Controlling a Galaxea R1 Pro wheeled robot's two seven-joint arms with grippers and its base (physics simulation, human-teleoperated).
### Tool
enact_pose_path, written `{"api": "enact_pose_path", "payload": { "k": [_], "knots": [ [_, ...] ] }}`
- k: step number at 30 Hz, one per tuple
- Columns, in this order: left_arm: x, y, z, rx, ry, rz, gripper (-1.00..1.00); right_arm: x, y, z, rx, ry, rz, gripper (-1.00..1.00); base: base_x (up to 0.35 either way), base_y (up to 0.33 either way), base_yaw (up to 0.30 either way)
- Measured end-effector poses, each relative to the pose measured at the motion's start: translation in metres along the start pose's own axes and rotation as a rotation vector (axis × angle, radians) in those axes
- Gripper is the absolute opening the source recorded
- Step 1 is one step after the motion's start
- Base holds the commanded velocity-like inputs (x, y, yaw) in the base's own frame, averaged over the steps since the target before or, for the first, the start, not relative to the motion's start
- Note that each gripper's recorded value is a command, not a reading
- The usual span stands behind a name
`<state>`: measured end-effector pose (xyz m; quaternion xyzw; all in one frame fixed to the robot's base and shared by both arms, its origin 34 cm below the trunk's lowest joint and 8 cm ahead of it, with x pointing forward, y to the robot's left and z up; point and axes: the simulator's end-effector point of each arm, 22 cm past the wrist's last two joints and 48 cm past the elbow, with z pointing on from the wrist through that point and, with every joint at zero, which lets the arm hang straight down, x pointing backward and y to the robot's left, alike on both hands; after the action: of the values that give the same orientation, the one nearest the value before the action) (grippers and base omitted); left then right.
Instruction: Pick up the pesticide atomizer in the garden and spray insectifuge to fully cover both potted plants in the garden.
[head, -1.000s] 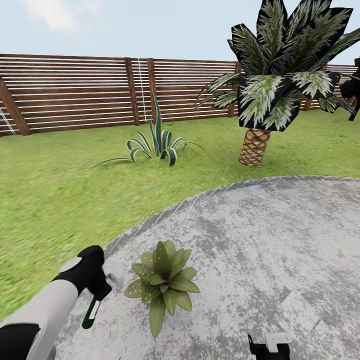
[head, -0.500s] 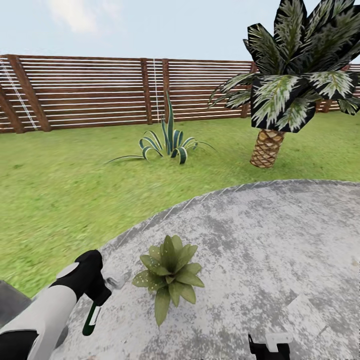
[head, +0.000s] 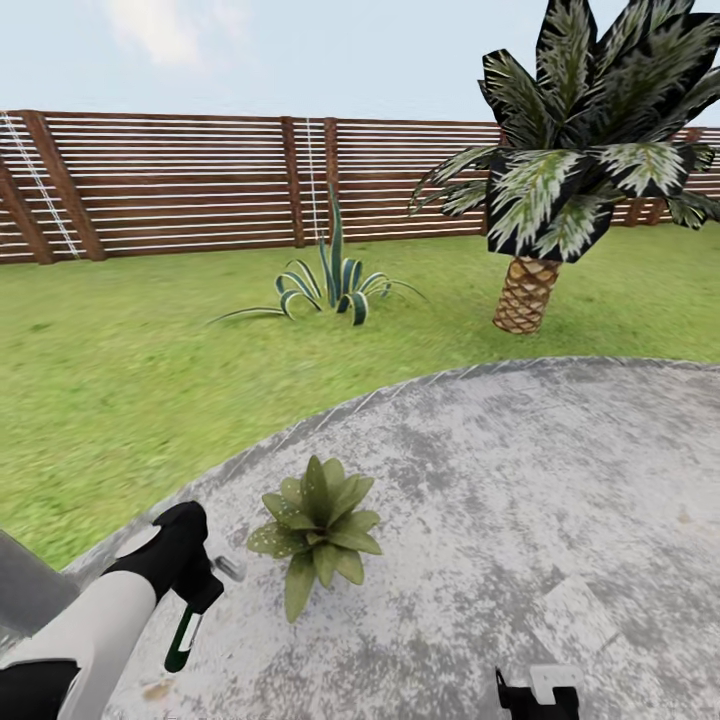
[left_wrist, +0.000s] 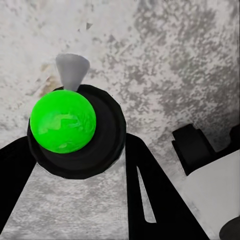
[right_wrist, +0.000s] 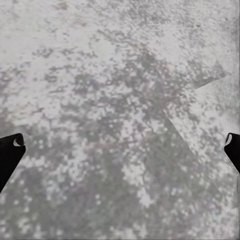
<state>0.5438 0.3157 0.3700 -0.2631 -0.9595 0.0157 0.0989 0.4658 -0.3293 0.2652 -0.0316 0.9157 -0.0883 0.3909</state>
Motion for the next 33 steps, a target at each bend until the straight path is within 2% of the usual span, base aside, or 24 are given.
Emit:
{"api": "enact_pose_path", "payload": {
  "k": [2,6,8,11,12,14,18,23,28,33],
  "knots": [
    [0.0,-0.003,0.001,0.007,0.0,-0.001,-1.0,0.0,0.0,0.0,0.001,0.0,0.0,1.0,0.0,-0.136,0.251],
    [0.019,-0.021,0.022,0.059,0.031,-0.013,-1.0,0.0,-0.001,0.0,0.002,0.001,0.0,1.0,0.0,-0.019,0.169],
    [0.019,-0.023,0.024,0.065,0.032,-0.012,-1.0,0.0,-0.001,0.0,0.002,0.001,0.0,1.0,0.0,0.0,0.014],
    [0.025,-0.021,0.033,0.02,0.046,-0.003,-1.0,0.0,-0.001,0.0,0.001,0.0,0.0,1.0,0.0,0.0,0.001],
    [0.024,-0.022,0.037,0.01,0.033,-0.017,-1.0,0.0,-0.001,0.0,0.001,0.001,0.0,1.0,0.0,0.0,0.0],
    [0.019,-0.027,0.038,0.034,0.01,-0.033,-1.0,0.0,-0.001,0.0,0.001,0.001,0.0,1.0,0.0,0.0,0.095],
    [0.017,-0.028,0.038,0.038,0.004,-0.033,-1.0,0.0,0.0,0.0,0.0,0.001,0.0,1.0,0.0,-0.005,0.234],
    [0.018,-0.019,0.038,-0.002,0.005,-0.033,-1.0,0.0,0.0,0.0,0.0,0.001,0.0,1.0,0.0,-0.196,0.253],
    [0.017,-0.017,0.039,-0.02,0.004,-0.033,-1.0,0.001,0.001,0.0,-0.003,0.001,-0.001,1.0,-0.06,-0.266,0.037],
    [0.013,-0.021,0.038,-0.006,-0.012,-0.041,-1.0,0.001,0.0,0.0,-0.002,0.001,-0.002,1.0,-0.031,-0.267,0.0]
  ]
}}
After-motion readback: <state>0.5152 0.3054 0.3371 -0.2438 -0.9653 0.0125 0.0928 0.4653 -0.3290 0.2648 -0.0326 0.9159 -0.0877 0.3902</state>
